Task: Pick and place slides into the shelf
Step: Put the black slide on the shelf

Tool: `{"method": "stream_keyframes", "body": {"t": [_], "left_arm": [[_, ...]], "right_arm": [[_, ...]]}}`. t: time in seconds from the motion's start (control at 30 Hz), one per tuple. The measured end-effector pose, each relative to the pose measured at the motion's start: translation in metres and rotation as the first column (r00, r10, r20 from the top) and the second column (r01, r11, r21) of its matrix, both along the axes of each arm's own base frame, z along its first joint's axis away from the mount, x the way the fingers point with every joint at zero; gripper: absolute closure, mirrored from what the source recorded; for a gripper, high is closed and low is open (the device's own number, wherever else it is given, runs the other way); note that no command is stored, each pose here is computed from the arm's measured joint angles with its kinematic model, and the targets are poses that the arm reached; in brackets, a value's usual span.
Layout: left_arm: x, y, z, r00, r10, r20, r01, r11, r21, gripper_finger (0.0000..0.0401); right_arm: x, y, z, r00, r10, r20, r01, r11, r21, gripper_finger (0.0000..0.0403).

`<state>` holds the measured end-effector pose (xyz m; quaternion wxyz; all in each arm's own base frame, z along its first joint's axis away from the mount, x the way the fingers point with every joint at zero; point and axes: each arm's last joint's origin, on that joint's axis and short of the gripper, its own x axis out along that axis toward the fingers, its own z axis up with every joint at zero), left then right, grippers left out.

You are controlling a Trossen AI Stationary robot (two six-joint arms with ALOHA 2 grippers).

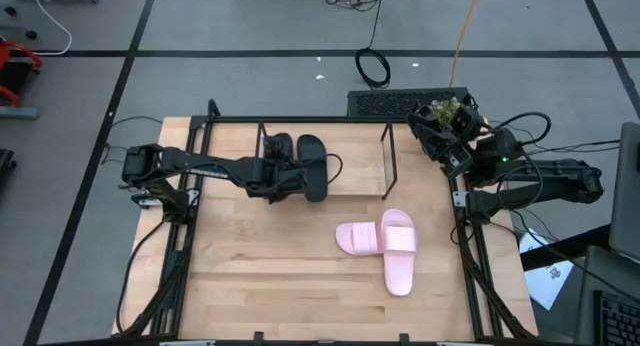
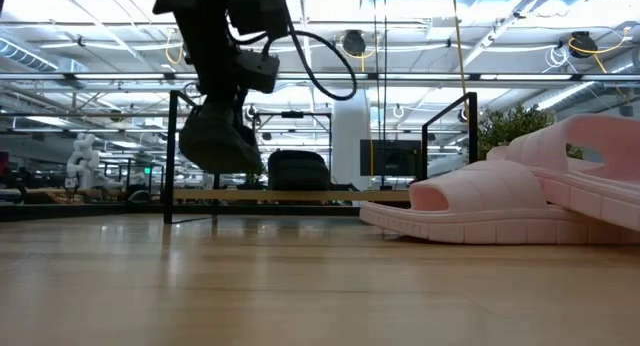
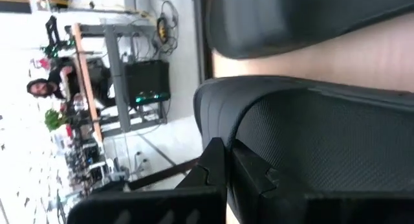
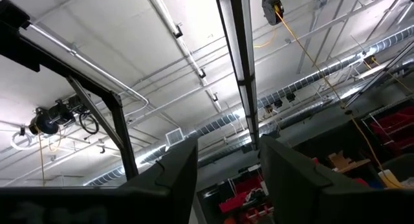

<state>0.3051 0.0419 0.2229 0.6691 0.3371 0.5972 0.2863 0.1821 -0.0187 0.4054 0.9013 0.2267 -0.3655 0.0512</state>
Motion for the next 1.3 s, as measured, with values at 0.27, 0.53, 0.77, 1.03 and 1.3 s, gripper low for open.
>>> {"method": "stream_keyframes", "body": {"t": [0.27,0.53,0.77,1.03,1.3], "left_arm": [[-0.001,0.01,-0.013,0.999,-0.029,-0.022,0.029,1.0,-0.004,0.0401],[0.001,0.023,-0.012,1.0,-0.011,0.0,0.011,1.0,0.02,0.0401],[0.0,0.026,-0.017,0.999,-0.037,-0.007,0.037,0.999,-0.003,0.0401],[-0.007,0.025,-0.033,0.998,-0.047,-0.041,0.046,0.999,-0.013,0.0401],[-0.005,0.025,-0.033,0.999,-0.043,0.017,0.044,0.998,-0.04,0.0401]], "right_arm": [[0.0,0.0,0.0,1.0,-0.026,-0.003,0.026,0.999,-0.028,0.0245],[0.0,0.0,0.0,0.999,-0.054,-0.006,0.053,0.997,-0.057,0.0245],[0.004,0.0,-0.002,0.998,-0.054,-0.02,0.052,0.997,-0.056,0.0245],[0.007,-0.001,-0.004,0.996,-0.079,-0.031,0.077,0.995,-0.063,0.0245],[0.013,-0.003,-0.008,0.992,-0.118,-0.05,0.116,0.992,-0.044,0.0245]]}}
